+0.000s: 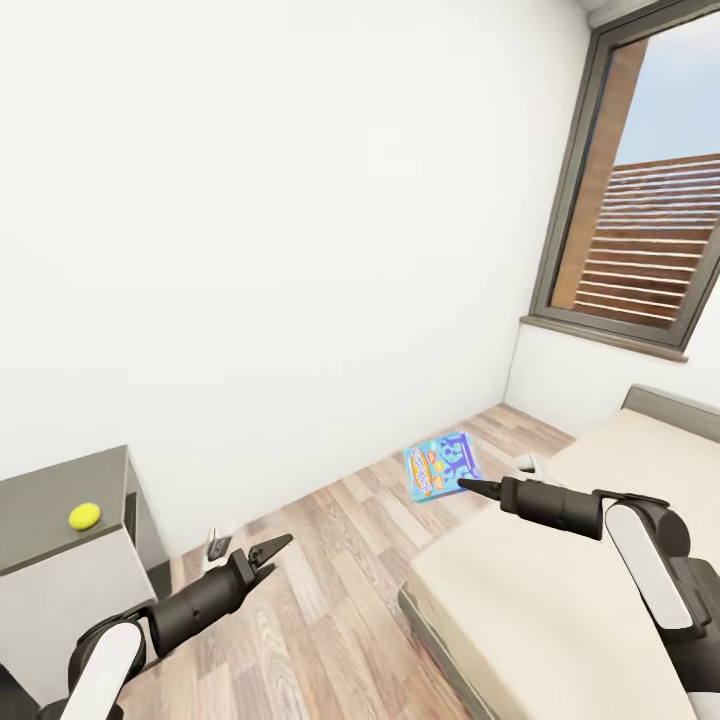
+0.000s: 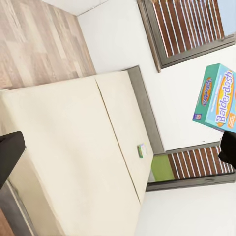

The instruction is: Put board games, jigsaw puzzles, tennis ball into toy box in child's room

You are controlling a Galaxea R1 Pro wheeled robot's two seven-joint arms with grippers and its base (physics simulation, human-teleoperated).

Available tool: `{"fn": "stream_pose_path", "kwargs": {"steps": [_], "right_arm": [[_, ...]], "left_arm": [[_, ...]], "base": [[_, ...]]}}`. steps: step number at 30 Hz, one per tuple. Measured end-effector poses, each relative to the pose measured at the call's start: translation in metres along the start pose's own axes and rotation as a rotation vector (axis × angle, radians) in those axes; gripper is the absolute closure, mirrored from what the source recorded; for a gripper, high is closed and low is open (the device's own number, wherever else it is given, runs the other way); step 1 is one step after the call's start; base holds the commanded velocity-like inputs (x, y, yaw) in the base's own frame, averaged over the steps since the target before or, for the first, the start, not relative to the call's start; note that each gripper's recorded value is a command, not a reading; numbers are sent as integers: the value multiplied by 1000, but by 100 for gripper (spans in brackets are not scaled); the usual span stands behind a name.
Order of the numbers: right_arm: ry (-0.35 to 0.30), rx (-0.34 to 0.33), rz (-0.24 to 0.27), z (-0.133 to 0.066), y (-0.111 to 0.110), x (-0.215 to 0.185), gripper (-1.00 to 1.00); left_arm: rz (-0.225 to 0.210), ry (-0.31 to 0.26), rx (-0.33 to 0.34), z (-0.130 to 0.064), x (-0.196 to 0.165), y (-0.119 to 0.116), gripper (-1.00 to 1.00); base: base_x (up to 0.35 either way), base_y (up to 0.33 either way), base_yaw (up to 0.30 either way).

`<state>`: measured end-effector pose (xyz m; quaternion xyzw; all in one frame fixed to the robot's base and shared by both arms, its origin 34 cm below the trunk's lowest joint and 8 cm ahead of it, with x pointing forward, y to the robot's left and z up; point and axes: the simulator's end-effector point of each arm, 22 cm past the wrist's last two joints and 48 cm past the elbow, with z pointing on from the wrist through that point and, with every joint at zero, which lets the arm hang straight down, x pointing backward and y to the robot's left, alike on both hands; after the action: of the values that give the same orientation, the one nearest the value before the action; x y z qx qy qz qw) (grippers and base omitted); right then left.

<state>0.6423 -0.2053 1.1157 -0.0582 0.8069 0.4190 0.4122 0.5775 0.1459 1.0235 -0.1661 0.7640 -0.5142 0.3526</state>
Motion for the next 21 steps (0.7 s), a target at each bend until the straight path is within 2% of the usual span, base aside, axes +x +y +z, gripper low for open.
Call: {"fn": "stream_pose_path", "kwargs": {"steps": [21], "right_arm": [[-14,-5,-16,-16,23,-14,100]], "left_arm": [[15,-9,13,-12,-4,-26,-100]], "base": [[0,0,227]]}}
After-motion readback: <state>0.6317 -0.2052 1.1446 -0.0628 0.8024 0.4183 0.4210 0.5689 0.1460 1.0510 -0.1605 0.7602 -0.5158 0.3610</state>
